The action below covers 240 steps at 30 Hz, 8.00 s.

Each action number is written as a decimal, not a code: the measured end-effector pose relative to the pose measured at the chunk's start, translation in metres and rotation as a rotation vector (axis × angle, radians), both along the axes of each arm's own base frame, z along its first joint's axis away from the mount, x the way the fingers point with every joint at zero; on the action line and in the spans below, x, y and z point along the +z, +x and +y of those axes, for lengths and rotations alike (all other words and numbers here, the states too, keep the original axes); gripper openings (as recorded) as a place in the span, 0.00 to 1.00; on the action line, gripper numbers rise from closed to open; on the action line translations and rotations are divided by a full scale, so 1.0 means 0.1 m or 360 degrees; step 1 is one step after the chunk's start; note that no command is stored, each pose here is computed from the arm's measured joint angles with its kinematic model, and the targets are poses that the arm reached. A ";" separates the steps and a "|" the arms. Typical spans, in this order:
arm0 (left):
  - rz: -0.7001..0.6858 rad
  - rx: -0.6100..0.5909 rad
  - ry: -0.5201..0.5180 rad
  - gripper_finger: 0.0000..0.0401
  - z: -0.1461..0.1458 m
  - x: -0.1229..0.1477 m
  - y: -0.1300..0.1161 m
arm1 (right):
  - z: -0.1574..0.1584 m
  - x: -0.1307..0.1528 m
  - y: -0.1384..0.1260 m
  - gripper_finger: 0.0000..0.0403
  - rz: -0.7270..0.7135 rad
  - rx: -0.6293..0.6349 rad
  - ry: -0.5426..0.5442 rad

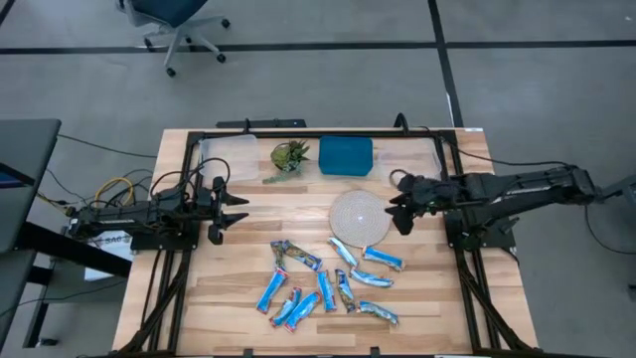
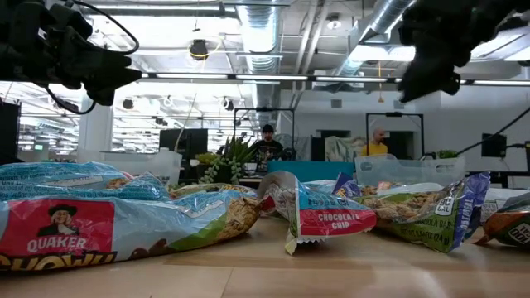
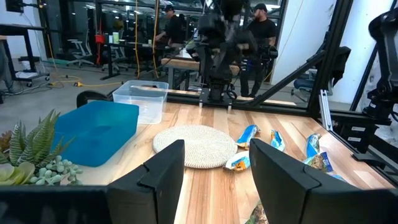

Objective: Pick and place Granola Bars by type
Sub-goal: Put the yellow granola bar into the right transparent bin

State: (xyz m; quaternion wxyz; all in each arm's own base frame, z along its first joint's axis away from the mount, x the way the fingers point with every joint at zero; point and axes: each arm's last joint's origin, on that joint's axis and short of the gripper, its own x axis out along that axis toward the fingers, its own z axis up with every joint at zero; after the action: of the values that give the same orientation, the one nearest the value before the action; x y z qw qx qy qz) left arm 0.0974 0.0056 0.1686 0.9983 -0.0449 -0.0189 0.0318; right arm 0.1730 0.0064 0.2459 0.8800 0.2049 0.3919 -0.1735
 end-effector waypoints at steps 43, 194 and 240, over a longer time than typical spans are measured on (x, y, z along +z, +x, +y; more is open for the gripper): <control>0.0000 -0.0001 0.0000 0.43 0.00 0.00 0.00 | 0.90 -1.04 0.80 0.61 0.0917 0.0516 -0.0035; 0.0011 -0.0001 -0.0001 0.43 0.00 -0.01 0.00 | 1.38 -1.00 1.20 0.53 0.0855 0.0734 0.0175; 0.0010 -0.0001 0.0000 0.43 0.00 -0.01 0.00 | -0.49 0.12 1.09 0.04 0.0197 -0.0354 0.0205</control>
State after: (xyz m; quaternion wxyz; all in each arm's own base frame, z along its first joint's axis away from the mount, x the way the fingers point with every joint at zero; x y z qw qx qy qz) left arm 0.0978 0.0056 0.1681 0.9984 -0.0449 -0.0157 0.0317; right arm 0.2815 -0.0429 0.2582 0.8144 0.2921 0.4307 -0.2569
